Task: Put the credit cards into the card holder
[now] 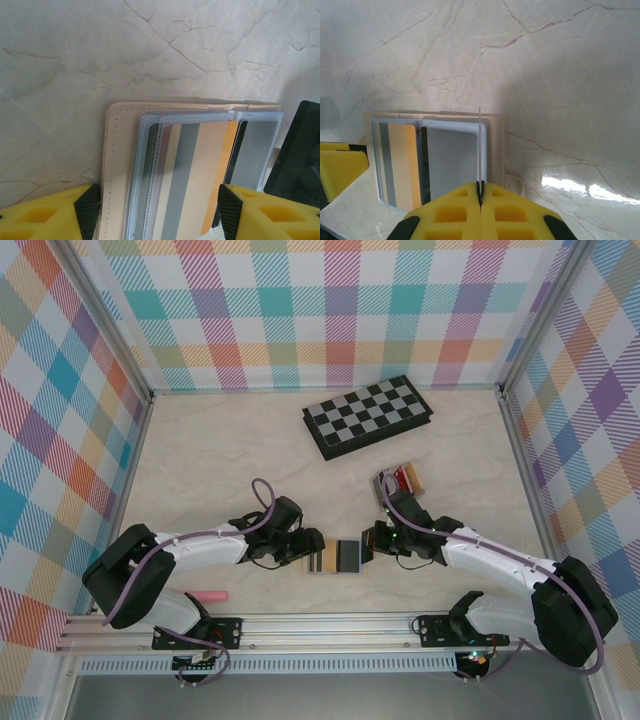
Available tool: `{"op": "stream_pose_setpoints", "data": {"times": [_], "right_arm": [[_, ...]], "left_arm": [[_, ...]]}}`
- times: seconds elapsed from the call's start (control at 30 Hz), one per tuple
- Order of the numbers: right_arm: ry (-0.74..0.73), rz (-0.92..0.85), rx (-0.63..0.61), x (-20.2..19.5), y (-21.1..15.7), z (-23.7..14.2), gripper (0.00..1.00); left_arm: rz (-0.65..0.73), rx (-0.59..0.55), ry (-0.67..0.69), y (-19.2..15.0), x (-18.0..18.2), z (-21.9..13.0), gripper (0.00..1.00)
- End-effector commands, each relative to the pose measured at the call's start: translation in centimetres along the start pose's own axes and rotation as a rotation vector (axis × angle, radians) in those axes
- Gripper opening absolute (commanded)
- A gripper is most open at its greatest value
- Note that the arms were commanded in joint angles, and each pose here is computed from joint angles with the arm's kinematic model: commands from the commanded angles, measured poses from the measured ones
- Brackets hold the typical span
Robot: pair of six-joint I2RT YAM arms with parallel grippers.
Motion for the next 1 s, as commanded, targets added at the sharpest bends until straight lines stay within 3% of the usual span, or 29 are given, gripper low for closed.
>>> {"op": "stream_pose_setpoints", "data": {"times": [0.0,0.23,0.77,0.97], "right_arm": [[-0.017,-0.002,0.019,-0.5,-0.7,0.7,0.04],[0.019,0.017,0.039,-0.8,-1.6,1.8,0.03],[0.19,0.034,-0.032,2.3,0.0,0.2,0.05],[0.046,0.004,-0.057,0.3,-0.1,-0.8,0.05]], "left_arm": [[0.014,0.015,-0.019,-0.6,-0.5,0.5,0.66],[0.013,0.021,-0.024,-0.6,-0.6,0.7,0.65],[0.011,0.023,-0.032,-0.7,-0.7,0.8,0.64],[0.013,0.021,-0.033,-0.7,-0.6,0.7,0.64]]}}
Point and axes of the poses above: each hand's point on the last joint's axis, 136 mm out from that joint toward the fingers, its own z axis out along the fingers, its own x axis along the line the jaws close on, y = z × x, the point moved 4 cm from there along -z, back along the fingers, and after that the axes turned 8 degrees about -z, right-handed, at the moved point
